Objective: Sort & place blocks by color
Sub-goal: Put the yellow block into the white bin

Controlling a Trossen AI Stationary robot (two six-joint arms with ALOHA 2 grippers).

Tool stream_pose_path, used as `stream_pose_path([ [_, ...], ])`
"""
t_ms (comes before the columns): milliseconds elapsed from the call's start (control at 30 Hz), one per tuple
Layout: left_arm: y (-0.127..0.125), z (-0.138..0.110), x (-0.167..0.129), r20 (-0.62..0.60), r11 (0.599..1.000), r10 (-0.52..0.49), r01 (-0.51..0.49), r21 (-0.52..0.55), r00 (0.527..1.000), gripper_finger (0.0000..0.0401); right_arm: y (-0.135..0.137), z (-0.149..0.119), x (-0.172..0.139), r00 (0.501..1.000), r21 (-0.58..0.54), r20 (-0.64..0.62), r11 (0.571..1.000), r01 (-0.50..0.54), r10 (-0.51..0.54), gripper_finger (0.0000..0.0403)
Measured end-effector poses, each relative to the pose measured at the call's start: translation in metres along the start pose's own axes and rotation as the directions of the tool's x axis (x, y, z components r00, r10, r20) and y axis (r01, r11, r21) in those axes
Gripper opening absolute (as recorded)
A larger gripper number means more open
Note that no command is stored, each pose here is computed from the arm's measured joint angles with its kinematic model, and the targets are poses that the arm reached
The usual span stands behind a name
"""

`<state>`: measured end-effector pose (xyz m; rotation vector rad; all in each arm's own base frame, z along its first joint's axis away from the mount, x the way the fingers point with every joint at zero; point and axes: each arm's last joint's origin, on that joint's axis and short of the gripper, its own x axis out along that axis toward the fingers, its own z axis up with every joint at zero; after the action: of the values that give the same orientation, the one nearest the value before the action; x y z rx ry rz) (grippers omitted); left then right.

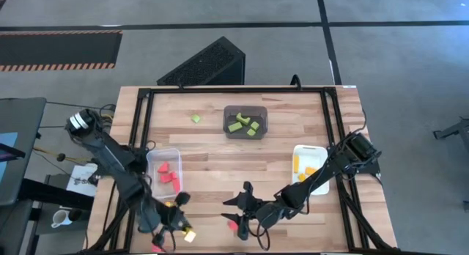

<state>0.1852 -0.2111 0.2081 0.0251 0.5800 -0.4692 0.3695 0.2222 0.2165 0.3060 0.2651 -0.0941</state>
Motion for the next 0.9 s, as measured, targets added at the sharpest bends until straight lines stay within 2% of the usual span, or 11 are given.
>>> stream_pose_path([
  [100,0.017,0.001,-0.011,0.158,1.000,0.016,-0.017,0.005,0.987,0.0006,-0.003,0.002,0.002,1.000,-0.006,0.006,1.000,0.014,-0.013,0.0203],
  [200,0.033,0.000,-0.021,0.317,0.999,0.031,-0.037,0.014,0.948,0.0007,-0.006,0.003,0.004,1.000,-0.005,0.008,1.000,0.022,-0.022,0.0204],
  [333,0.052,0.004,-0.037,0.541,0.997,0.057,-0.079,0.018,0.839,0.0006,-0.011,0.006,0.008,0.999,-0.004,0.012,0.999,0.037,-0.037,0.0206],
  [400,0.058,0.004,-0.043,0.607,0.995,0.060,-0.095,0.025,0.792,0.0006,-0.014,0.007,0.010,0.999,-0.020,0.014,0.999,0.045,-0.044,0.0206],
  [533,0.068,0.002,-0.049,0.664,0.992,0.081,-0.126,0.021,0.743,0.0007,-0.019,0.010,0.013,0.998,-0.023,0.014,0.998,0.055,-0.054,0.0206],
  [733,0.074,0.003,-0.049,0.665,0.989,0.105,-0.146,0.006,0.740,0.0007,-0.025,0.011,0.016,0.998,-0.029,0.009,0.997,0.067,-0.067,0.0216],
  [900,0.074,0.003,-0.049,0.663,0.990,0.106,-0.139,-0.003,0.741,0.0007,-0.024,0.013,0.016,0.998,-0.086,0.023,0.994,0.062,-0.060,0.0230],
])
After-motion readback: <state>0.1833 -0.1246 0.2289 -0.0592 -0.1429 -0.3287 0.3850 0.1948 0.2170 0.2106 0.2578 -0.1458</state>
